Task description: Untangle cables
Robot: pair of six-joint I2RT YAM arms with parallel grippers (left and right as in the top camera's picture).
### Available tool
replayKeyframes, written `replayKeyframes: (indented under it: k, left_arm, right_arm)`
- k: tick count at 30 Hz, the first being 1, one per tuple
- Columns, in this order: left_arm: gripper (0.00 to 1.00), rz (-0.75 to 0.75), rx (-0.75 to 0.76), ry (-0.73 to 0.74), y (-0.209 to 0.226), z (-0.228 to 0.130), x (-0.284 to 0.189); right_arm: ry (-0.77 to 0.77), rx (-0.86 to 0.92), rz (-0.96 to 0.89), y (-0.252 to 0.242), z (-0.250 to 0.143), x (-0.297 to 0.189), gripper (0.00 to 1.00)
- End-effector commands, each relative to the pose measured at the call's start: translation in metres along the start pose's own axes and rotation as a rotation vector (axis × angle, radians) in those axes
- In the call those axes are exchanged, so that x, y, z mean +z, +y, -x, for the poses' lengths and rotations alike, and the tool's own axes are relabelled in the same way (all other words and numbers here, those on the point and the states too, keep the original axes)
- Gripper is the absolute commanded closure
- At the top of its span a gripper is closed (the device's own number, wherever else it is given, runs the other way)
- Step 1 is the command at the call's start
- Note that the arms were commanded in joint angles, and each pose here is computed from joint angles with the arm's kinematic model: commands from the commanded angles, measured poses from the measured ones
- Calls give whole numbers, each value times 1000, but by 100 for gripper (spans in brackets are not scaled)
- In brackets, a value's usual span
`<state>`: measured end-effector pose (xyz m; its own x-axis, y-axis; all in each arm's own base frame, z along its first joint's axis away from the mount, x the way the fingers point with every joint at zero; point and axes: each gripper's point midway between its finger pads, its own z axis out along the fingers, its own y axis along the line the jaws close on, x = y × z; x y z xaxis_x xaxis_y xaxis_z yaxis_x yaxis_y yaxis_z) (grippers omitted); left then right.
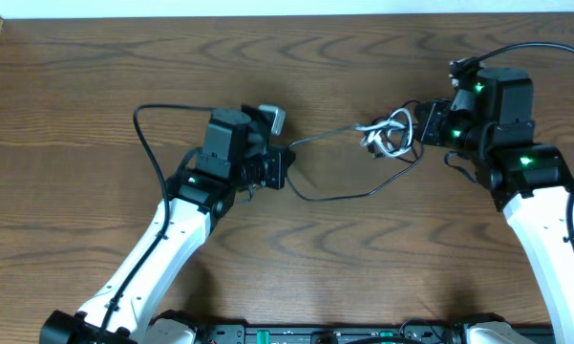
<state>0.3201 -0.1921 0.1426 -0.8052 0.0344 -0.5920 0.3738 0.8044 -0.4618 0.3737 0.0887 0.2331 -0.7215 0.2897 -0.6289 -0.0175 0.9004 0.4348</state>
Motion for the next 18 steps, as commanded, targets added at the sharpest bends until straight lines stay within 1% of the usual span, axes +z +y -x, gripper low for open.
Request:
replayKeyframes:
  k: [1,6,9,18]
  left_arm:
    - [92,75,-13,-9,23,-4,0]
    - [92,104,-46,-9,38,-7,-2]
    - [92,155,-67,-18,53,-8,-5]
    - [92,241,-174,-33,95,-16,-15]
  right_arm:
    - [-50,46,-7,-7,13,-10,99]
    - [-88,77,32,-9,26,-17,99]
    - [-117,95,19,-18,33,-25,99]
    - [-248,150,-42,-49,56,-71,99]
